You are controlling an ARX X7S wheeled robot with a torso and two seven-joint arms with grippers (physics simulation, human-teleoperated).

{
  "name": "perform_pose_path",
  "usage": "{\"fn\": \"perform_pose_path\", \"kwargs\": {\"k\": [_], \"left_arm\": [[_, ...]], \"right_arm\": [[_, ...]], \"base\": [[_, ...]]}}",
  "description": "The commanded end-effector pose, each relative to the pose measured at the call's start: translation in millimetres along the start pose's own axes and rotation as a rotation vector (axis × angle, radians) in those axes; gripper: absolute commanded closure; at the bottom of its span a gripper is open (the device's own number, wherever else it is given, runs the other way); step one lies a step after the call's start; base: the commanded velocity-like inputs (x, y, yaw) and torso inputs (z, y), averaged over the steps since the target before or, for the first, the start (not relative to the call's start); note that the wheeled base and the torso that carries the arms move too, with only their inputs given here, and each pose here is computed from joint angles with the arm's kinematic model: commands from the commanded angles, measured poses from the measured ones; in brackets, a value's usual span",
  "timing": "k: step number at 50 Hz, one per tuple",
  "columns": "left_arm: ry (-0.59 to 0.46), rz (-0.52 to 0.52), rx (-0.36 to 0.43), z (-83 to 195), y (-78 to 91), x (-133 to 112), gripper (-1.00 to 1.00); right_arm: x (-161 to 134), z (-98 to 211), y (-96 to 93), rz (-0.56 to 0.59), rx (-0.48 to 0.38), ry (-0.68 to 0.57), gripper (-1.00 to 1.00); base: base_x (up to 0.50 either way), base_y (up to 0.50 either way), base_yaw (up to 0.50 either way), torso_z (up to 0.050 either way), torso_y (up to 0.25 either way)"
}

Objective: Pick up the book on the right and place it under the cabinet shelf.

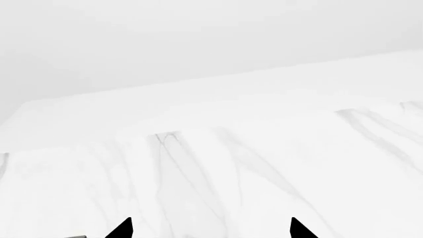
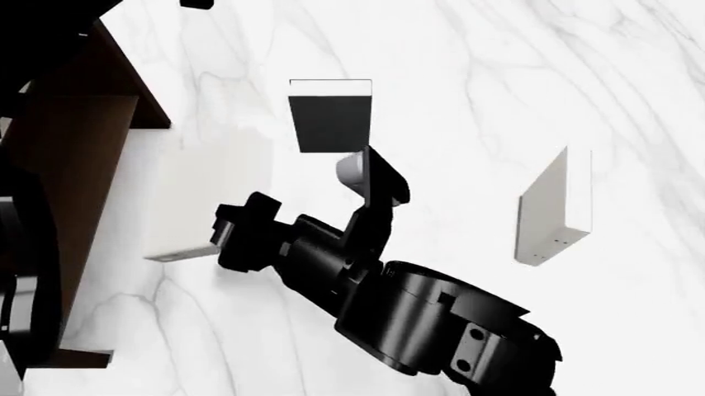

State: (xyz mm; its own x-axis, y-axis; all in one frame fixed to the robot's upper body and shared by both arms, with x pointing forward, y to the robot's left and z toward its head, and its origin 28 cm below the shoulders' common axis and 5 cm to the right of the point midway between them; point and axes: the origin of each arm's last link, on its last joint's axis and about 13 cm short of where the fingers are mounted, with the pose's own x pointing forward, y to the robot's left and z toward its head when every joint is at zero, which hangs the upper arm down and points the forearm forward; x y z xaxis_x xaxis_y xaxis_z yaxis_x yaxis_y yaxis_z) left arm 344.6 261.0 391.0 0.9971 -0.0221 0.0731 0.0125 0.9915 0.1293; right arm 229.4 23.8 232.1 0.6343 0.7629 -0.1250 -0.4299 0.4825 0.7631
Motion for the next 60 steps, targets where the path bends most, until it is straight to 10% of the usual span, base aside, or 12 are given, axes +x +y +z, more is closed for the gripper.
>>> {"fn": "perform_pose_path", "kwargs": {"k": [1,60], "left_arm": [[0.003,-0.001,0.002,0,0.0,0,-1.00],[0.021,0.004,0.013,0,0.1,0,-1.00]], "right_arm": [[10,-4,-6.2,0.046,0.055,0.013,1.00],[64,-29,-60.8,-0.094,0.055,0.092,1.00]], "base": [[0.00,0.00,0.00,0.000,0.000],[0.00,0.00,0.00,0.000,0.001]]}}
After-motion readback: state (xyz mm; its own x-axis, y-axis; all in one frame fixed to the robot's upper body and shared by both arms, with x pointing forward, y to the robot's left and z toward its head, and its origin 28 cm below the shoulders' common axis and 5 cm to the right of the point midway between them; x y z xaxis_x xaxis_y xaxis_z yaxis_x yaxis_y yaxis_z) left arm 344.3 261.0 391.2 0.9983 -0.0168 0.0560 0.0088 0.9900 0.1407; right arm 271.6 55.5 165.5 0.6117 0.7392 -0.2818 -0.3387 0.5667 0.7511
